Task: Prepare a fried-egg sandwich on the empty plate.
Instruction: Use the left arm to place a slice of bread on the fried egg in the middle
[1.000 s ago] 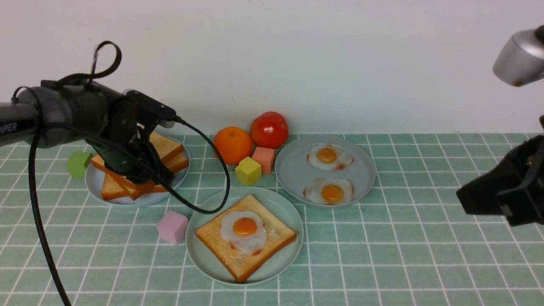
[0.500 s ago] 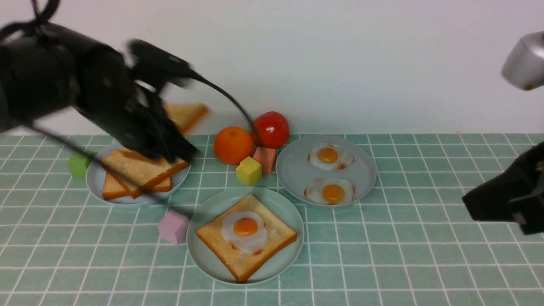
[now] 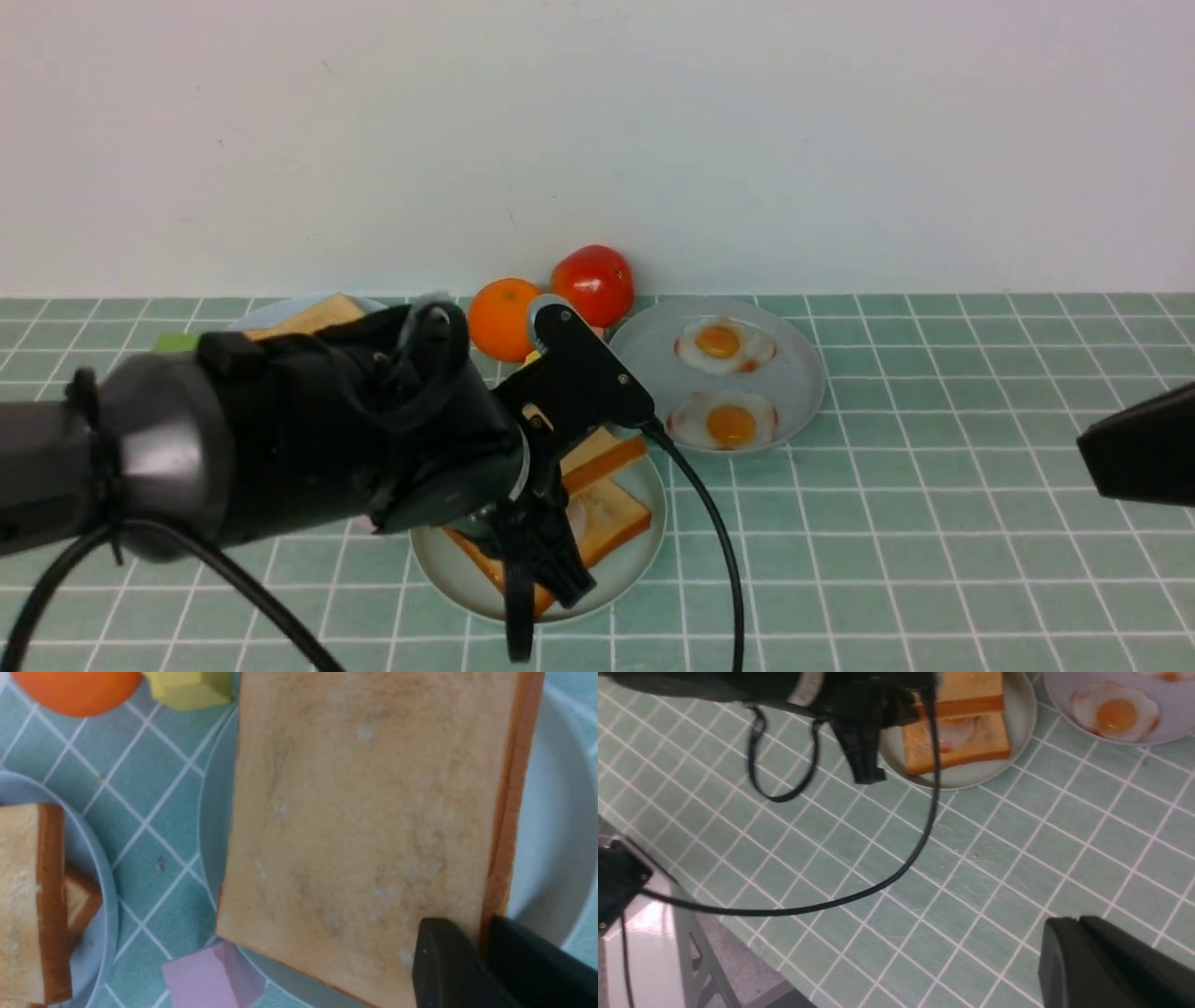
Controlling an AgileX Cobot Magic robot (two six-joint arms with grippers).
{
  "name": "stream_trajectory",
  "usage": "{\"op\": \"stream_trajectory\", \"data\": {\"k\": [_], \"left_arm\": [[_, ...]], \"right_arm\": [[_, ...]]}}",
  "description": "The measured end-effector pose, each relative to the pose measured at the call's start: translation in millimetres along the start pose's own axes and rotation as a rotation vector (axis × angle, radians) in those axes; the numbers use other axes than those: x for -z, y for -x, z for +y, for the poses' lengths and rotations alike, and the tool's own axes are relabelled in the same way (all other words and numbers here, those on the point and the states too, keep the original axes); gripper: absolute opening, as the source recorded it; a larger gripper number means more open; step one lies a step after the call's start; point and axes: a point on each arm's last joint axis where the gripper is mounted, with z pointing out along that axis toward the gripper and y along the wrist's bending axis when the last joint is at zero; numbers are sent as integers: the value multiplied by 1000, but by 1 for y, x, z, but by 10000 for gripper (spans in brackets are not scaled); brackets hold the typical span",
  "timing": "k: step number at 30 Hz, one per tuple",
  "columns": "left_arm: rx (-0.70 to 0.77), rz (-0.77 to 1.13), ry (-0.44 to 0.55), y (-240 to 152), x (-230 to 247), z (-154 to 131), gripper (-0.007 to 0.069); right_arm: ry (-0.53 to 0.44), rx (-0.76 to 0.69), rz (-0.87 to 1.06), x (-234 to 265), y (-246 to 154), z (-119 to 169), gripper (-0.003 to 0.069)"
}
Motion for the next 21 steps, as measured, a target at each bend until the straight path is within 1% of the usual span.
{"op": "stream_trajectory", "data": {"k": [9, 16, 21], "left_arm": [[35, 8, -23, -1, -6, -4, 90], [24, 35, -34, -3, -21, -9, 90], [27, 34, -37, -3, -22, -9, 96]], "right_arm": [[24, -4, 27, 3, -4, 3, 42], [42, -11, 29, 3, -5, 5, 42], [44, -11, 43, 3, -6, 5, 42]]}}
